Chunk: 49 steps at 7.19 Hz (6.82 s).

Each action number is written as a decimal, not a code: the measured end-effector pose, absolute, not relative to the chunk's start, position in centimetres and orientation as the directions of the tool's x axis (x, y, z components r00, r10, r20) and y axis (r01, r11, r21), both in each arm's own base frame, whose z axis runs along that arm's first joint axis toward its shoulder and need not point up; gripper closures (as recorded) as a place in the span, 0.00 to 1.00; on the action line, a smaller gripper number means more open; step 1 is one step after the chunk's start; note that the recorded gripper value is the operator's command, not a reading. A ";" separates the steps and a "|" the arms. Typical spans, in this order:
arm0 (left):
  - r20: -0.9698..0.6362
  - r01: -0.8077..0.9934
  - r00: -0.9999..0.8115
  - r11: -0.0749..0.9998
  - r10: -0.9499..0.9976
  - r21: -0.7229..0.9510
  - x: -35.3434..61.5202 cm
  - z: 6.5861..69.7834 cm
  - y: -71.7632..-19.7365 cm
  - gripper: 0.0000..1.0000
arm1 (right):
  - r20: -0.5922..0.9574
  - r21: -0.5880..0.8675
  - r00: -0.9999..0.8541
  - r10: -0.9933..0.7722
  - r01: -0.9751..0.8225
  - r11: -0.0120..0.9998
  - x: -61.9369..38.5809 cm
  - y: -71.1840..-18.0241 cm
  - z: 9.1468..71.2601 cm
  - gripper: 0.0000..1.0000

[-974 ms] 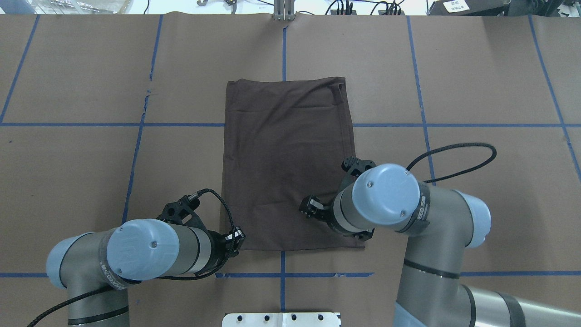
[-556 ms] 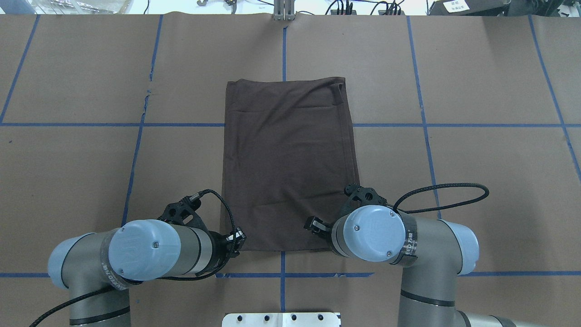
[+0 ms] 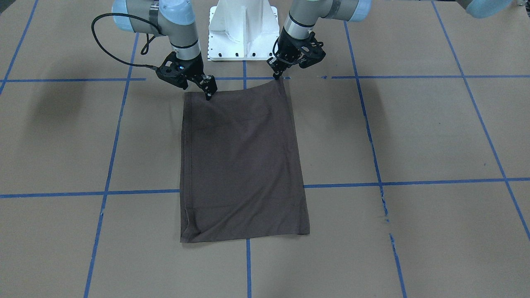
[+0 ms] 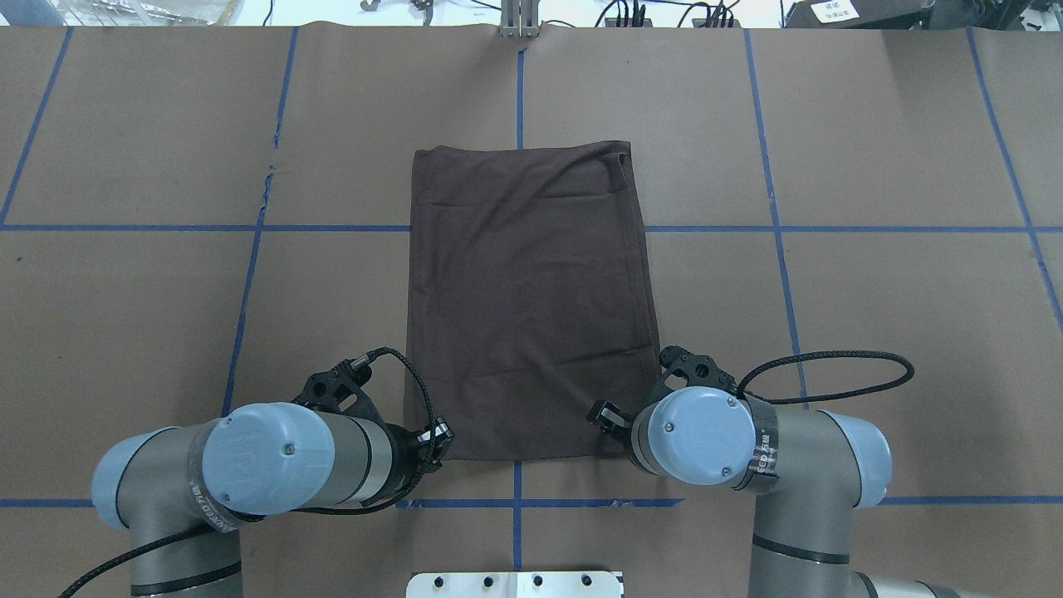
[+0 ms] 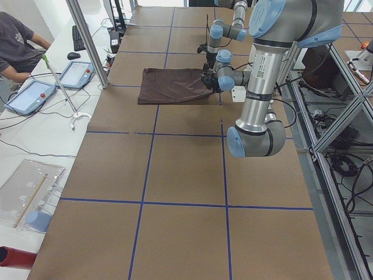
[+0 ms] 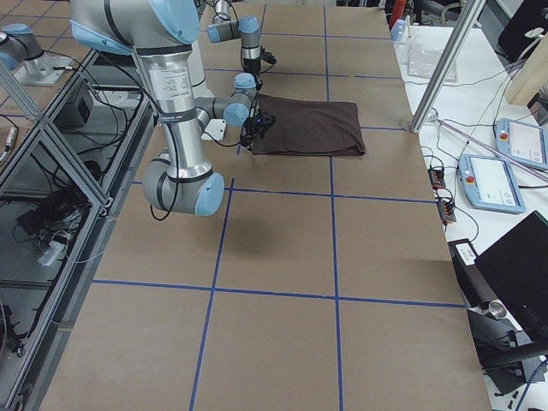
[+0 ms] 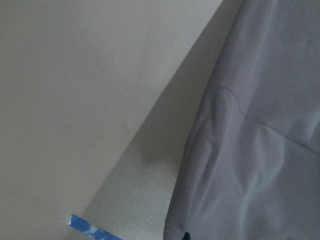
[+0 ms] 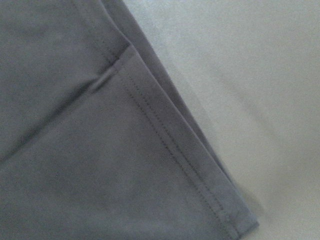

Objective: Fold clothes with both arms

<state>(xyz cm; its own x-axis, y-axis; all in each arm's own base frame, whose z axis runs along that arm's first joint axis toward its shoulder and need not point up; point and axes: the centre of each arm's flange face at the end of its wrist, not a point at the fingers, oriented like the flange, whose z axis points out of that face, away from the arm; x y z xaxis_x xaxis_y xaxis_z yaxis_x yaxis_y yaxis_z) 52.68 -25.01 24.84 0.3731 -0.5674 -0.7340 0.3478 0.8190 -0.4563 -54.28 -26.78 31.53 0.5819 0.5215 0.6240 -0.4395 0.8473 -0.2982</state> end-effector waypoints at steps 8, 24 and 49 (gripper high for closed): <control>-0.734 0.348 0.375 0.819 -0.567 -0.455 52.7 24.9 -25.0 1.00 | 0.610 -0.304 0.590 0.529 -0.443 0.844 -54.6 -26.5 32.0 0.95; -0.788 0.261 0.392 0.879 -0.475 -0.400 46.4 19.0 -21.6 1.00 | 0.709 -0.420 0.439 0.552 -0.366 0.830 -47.9 -27.7 23.6 1.00; -0.556 -0.112 0.725 0.866 0.407 0.488 -3.5 57.9 -57.8 0.00 | 0.734 0.010 0.679 0.016 -0.034 0.999 2.0 -50.1 60.5 0.00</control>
<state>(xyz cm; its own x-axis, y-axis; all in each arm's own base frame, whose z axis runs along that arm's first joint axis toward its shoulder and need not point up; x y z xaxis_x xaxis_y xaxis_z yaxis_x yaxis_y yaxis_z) -3.54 -57.75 57.86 0.7251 0.4071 -0.5555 -0.1124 0.8657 0.4877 1.95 -50.05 60.50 0.6792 0.0155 0.7338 -0.0340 0.9994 0.0104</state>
